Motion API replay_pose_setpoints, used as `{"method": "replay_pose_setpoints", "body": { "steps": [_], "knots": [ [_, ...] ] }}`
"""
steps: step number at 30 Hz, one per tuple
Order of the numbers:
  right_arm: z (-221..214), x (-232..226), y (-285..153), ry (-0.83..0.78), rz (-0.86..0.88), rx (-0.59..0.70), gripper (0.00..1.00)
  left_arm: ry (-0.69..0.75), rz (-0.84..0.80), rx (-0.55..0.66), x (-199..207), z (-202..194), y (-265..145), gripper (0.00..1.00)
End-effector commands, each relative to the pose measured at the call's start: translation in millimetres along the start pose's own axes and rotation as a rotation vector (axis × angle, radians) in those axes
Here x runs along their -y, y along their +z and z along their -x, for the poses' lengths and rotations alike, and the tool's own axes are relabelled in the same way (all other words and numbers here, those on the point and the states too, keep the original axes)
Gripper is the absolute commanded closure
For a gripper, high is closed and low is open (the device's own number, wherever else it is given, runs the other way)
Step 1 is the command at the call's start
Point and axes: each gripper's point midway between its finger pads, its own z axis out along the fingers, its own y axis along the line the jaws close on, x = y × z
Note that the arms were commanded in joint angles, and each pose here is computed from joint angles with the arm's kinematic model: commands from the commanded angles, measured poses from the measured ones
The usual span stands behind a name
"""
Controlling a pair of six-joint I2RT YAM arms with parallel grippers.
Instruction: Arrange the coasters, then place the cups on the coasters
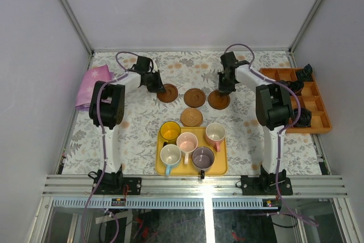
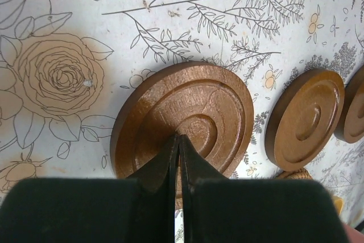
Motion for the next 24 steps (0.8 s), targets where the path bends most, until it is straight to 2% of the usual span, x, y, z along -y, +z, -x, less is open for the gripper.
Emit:
{"method": "replay_pose_setpoints", "body": {
  "steps": [1, 5, 6, 8, 9, 11, 14, 19, 20, 22, 23, 24],
  "knots": [
    [34.5, -18.6, -36.7, -0.071, 0.075, 0.114, 1.0, 0.002, 0.022, -0.015, -3.2, -0.6, -2.3, 1.0],
    [34.9, -30.4, -60.8, -0.148, 0.1, 0.154, 1.0, 0.083, -0.023, 0.024, 16.5, 6.4, -23.1, 0.97],
    [32.5, -33.9, -65.8, -0.165, 0.108, 0.155, 0.98, 0.11, -0.032, 0.038, 22.1, 8.3, -29.9, 0.96],
    [26.1, -40.5, -72.5, -0.187, 0.134, 0.149, 0.86, 0.165, -0.061, 0.051, 35.5, 7.7, -41.9, 0.92],
    [21.0, -45.3, -75.1, -0.193, 0.16, 0.139, 0.82, 0.19, -0.077, 0.055, 42.2, 6.3, -47.5, 0.88],
    [17.8, -53.0, -82.0, -0.2, 0.202, 0.137, 0.77, 0.222, -0.112, 0.053, 54.9, 0.6, -56.9, 0.72],
    [0.3, -64.7, -85.7, -0.21, 0.288, 0.097, 0.71, 0.241, -0.176, 0.006, 70.8, -17.8, -64.8, 0.57],
    [-25.7, -79.6, -86.4, -0.265, 0.399, 0.008, 0.66, 0.259, -0.219, -0.134, 75.8, -62.6, -60.8, 0.55],
    [-30.5, -81.7, -84.9, -0.278, 0.409, -0.011, 0.66, 0.266, -0.218, -0.161, 75.1, -71.4, -58.7, 0.51],
    [-39.3, -88.0, -81.2, -0.301, 0.431, -0.044, 0.65, 0.274, -0.222, -0.206, 75.5, -86.1, -54.8, 0.35],
    [-43.7, -92.5, -80.5, -0.311, 0.444, -0.058, 0.65, 0.276, -0.231, -0.223, 77.1, -92.0, -53.2, 0.12],
    [-47.4, -97.0, -79.2, -0.321, 0.458, -0.071, 0.64, 0.278, -0.241, -0.236, 79.1, -96.3, -52.1, 0.01]
  ]
}}
